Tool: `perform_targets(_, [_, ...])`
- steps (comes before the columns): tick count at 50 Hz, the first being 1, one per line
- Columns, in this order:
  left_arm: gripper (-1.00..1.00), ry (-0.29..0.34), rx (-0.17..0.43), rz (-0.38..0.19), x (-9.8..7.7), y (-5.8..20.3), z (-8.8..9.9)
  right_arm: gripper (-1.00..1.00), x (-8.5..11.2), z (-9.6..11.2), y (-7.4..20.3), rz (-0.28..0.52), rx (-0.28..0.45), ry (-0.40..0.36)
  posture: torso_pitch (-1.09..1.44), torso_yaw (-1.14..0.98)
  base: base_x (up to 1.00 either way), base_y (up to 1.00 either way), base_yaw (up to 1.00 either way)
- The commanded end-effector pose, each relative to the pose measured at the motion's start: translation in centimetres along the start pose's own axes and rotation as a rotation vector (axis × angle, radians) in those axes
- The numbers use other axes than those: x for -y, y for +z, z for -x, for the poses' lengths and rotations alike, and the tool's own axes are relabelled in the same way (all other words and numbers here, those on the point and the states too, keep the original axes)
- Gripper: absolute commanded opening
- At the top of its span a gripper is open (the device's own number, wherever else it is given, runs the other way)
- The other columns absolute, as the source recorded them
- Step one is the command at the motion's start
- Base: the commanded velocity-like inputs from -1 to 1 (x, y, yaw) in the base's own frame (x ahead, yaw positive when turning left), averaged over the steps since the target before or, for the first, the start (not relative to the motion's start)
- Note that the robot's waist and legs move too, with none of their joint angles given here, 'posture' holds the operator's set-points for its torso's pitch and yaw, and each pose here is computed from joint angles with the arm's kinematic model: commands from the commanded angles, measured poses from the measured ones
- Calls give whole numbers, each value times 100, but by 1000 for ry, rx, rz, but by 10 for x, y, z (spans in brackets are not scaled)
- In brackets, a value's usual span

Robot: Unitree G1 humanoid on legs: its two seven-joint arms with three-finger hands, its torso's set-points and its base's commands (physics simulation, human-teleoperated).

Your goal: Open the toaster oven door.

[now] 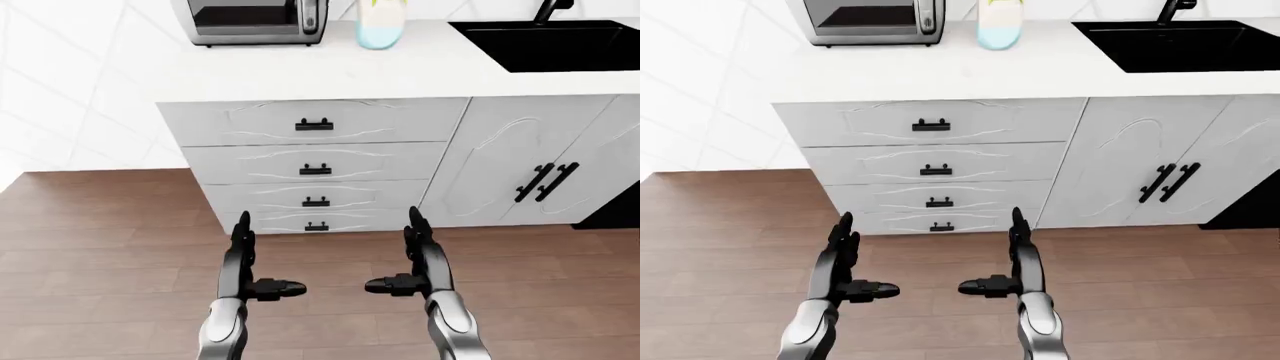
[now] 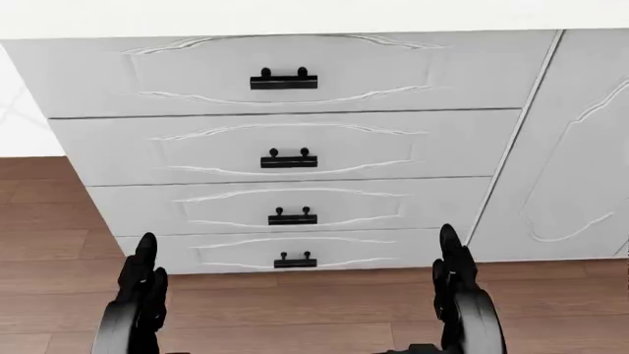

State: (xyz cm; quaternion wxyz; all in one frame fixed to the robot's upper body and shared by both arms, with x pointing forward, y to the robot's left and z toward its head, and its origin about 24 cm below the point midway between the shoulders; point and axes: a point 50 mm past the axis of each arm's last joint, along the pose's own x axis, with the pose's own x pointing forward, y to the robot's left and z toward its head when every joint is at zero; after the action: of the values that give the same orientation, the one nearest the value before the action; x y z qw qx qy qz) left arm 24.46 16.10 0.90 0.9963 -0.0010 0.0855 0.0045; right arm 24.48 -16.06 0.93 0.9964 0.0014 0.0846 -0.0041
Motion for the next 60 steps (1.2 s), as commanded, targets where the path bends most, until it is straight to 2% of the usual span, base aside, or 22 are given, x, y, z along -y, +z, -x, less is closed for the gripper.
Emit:
perform_targets(1, [100,-9,170,-14,3,38,-3,100,-2,-5,32,14,195,15,0,0,0,0,0])
perform_targets(2, [100,9,178,-23,1,38,-5,100,-3,-3,34,27,209,8,0,0,0,0,0])
perform_targets(4, [100,7,177,-4,2,38,-2,100,-5,1,35,21,211,11,0,0,0,0,0])
perform_targets(6, [100,-6,183,-15,3,37,1,100,-5,3,37,22,218,8,0,0,0,0,0])
perform_targets(7, [100,-33,174,-20,6,39,3,100,-5,4,38,30,224,7,0,0,0,0,0])
perform_targets(13, [100,-18,187,-17,3,49,2,100,-5,4,51,50,253,-2,0,0,0,0,0])
perform_targets(16, [100,-44,218,-39,8,73,8,100,-5,6,65,47,275,-10,0,0,0,0,0])
perform_targets(18, [100,-68,275,-26,14,97,13,100,-4,7,75,62,294,-12,0,0,0,0,0])
perform_targets(19, [100,-69,286,-43,17,106,15,100,-2,6,79,53,300,-16,0,0,0,0,0])
perform_targets(23, [100,-65,308,-70,20,122,12,100,-2,11,102,34,331,-10,0,0,0,0,0])
perform_targets(27, [100,-51,340,-63,13,144,13,100,-2,17,137,21,373,-8,0,0,0,0,0])
perform_targets(28, [100,-36,354,-59,7,153,15,100,-1,19,151,29,400,-14,0,0,0,0,0])
perform_targets(31, [100,-31,376,-63,5,170,18,100,-1,26,176,43,442,-17,0,0,0,0,0])
perform_targets(35, [100,-8,410,-65,-1,193,20,100,-2,33,197,32,482,-19,0,0,0,0,0])
perform_targets(42, [100,-2,437,-69,-1,210,23,100,-5,41,206,2,502,18,0,0,11,0,0])
perform_targets(60, [100,-7,418,-52,-1,198,19,100,-5,43,198,-36,515,30,0,0,39,0,0])
